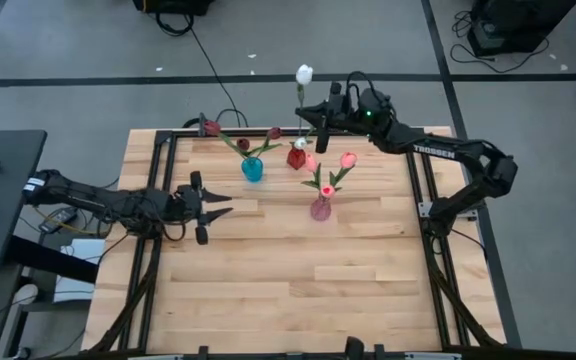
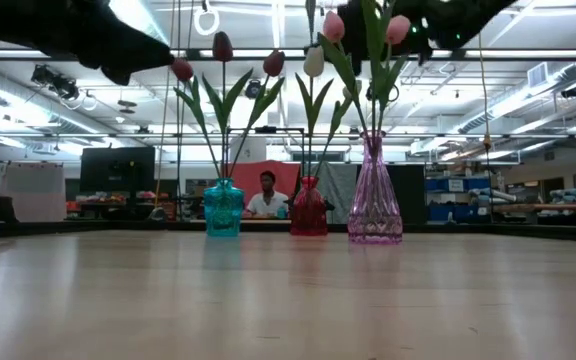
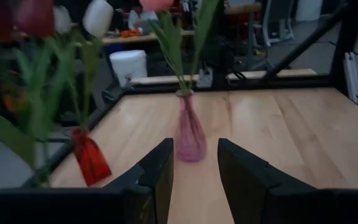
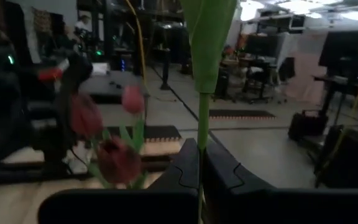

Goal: Sort flowers into vase by color
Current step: Put the white tulip into the red vase

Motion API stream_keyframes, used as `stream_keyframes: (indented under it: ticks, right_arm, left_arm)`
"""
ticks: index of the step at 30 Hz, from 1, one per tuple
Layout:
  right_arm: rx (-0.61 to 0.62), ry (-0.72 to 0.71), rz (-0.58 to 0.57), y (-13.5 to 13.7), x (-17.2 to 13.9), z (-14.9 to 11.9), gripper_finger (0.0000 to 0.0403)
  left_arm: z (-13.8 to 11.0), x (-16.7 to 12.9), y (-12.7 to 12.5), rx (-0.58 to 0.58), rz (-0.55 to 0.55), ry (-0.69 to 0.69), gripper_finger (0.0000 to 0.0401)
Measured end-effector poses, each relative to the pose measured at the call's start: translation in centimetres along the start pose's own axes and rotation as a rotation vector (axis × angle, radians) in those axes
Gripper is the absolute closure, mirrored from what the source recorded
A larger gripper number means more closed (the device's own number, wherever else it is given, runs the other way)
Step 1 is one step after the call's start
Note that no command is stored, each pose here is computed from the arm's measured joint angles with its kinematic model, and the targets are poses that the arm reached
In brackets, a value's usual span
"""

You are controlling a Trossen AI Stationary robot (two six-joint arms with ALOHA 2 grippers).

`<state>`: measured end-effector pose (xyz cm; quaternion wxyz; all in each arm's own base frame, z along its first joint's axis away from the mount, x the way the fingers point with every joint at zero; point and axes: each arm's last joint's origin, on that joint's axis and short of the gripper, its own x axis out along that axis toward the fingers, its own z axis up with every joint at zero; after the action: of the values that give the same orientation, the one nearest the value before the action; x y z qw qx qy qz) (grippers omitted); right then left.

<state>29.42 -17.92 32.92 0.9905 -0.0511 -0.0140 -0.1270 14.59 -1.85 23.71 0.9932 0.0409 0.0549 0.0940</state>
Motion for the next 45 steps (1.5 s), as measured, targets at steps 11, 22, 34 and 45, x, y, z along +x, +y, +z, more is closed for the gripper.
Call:
stream_keyframes:
  ticks: [11, 22, 34, 45]
  right_arm:
    - [-0.028, -0.003, -0.084, 1.2, -0.8, -3.8, 0.0393]
    - [-0.073, -0.045, -0.082, 2.4, -0.8, -3.0, 0.0393]
    - [-0.097, -0.128, -0.091, 1.2, -3.3, 3.3, 0.0393]
    - [0.071, -0.316, -0.068, -6.9, -9.1, 6.0, 0.0393]
  left_arm:
    - [0.7, -2.3, 1.2, 0.000, 0.084, -0.058, 0.0270]
    - [0.8, -2.9, 1.5, -0.008, 0.086, -0.079, 0.0270]
    - [0.3, -2.9, 1.4, -0.013, 0.080, -0.024, 0.0270]
    - [0.2, -2.9, 1.5, -0.016, 0.112, -0.020, 0.0270]
